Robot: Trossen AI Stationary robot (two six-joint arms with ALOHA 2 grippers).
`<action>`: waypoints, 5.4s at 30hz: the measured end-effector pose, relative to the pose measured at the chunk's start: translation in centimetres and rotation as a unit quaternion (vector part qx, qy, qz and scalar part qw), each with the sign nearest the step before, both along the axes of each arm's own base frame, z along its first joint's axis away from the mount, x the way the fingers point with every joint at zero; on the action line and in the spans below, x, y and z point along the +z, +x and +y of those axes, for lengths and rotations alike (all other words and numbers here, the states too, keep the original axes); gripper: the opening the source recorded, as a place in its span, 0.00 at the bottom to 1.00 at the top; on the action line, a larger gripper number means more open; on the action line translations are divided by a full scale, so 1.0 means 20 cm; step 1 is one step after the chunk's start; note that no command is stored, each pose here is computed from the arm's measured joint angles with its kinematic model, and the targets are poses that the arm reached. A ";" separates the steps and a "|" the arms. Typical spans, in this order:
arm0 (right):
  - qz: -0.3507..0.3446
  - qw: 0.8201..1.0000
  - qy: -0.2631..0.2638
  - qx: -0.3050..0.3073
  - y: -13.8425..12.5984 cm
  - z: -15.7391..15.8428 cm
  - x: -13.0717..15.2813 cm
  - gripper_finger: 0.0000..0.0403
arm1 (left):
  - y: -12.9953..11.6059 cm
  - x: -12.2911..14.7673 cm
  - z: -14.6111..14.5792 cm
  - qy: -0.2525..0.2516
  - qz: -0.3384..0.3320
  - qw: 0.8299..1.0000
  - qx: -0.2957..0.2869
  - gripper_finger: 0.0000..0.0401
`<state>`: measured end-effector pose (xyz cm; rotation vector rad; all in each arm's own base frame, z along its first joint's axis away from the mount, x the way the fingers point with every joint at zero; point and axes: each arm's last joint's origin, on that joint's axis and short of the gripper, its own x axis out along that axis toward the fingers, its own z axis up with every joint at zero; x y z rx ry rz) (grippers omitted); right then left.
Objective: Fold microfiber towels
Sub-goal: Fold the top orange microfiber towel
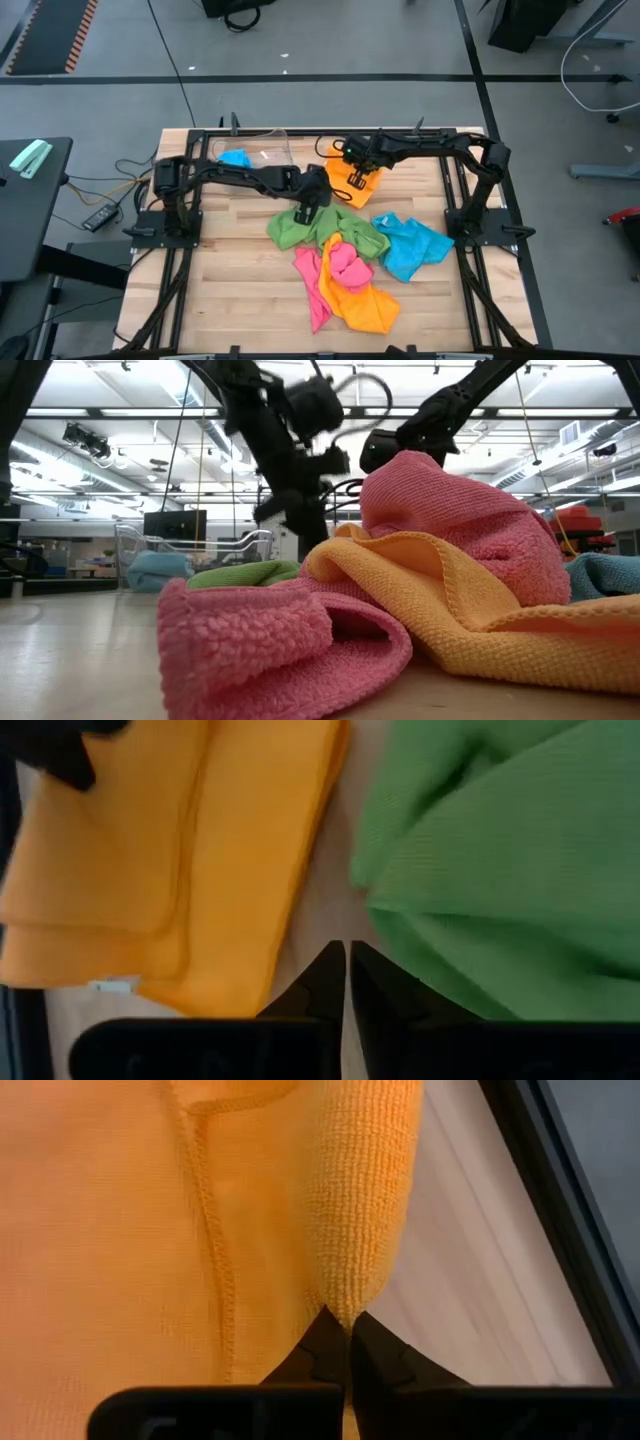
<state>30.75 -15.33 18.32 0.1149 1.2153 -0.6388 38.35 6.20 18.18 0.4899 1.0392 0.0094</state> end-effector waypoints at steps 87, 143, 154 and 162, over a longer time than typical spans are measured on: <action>-0.100 0.973 0.139 0.154 0.16 0.34 -0.01 0.26 | 0.04 -0.23 0.13 -0.025 0.016 0.997 0.074 0.10; -0.119 0.974 0.143 0.126 -0.04 0.37 -0.11 0.33 | 0.05 -0.24 0.33 -0.025 -0.044 0.990 0.129 0.03; -0.115 0.975 0.141 0.129 -0.10 0.49 -0.04 0.33 | 0.04 -0.22 0.32 -0.019 -0.037 0.992 0.119 0.06; -0.160 0.973 0.054 0.157 -0.14 0.43 0.11 0.33 | 0.04 -0.22 0.32 -0.016 -0.033 0.993 0.114 0.03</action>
